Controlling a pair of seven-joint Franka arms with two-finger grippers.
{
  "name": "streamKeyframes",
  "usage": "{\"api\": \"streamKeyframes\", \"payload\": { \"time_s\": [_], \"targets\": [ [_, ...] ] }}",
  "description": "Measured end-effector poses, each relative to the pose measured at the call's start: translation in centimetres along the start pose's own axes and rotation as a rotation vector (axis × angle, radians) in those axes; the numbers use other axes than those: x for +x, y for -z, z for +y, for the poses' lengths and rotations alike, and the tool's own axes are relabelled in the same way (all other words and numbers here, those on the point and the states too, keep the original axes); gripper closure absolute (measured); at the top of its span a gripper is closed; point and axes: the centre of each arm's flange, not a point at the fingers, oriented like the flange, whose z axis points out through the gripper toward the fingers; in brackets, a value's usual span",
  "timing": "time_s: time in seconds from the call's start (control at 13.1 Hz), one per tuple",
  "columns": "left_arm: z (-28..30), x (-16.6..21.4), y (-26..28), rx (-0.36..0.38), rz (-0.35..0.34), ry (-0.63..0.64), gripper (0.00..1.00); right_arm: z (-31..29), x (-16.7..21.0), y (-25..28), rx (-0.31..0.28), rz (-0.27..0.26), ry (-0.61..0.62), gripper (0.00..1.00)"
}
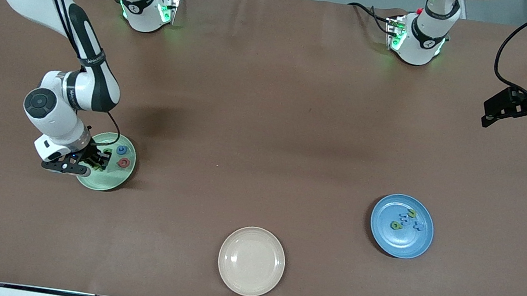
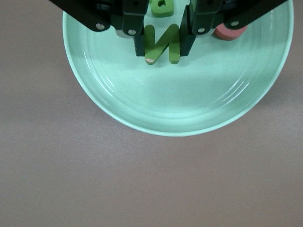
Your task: Sort upper and lower case letters into plates
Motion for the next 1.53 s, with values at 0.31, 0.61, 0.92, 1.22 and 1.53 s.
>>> {"api": "streamKeyframes", "payload": {
  "time_s": [0.31, 0.61, 0.92, 1.22, 1.53],
  "targets": [
    [0.0, -0.2, 0.3, 0.001, 0.005, 0.001, 0.0, 0.0, 0.6, 0.0, 0.001, 0.013, 0.0, 0.4],
    [0.0, -0.3, 0.3, 0.002, 0.005, 0.001, 0.0, 0.1, 3.0, 3.2, -0.016, -0.055, -0.003, 0.0],
    [0.0, -0.3, 0.3, 0.002, 0.004, 0.001, 0.0, 2.2, 6.3, 16.3, -0.025, -0.259, -0.075, 0.0],
    [0.0, -0.4, 0.2, 0.003, 0.001, 0.001, 0.0, 5.7, 6.4, 25.9, 0.03, -0.366, -0.123, 0.0],
    [0.1, -0.4, 0.2, 0.002, 0.001, -0.001, 0.0, 6.8, 7.1, 28.7, 0.054, -0.348, -0.103, 0.0]
  ]
}}
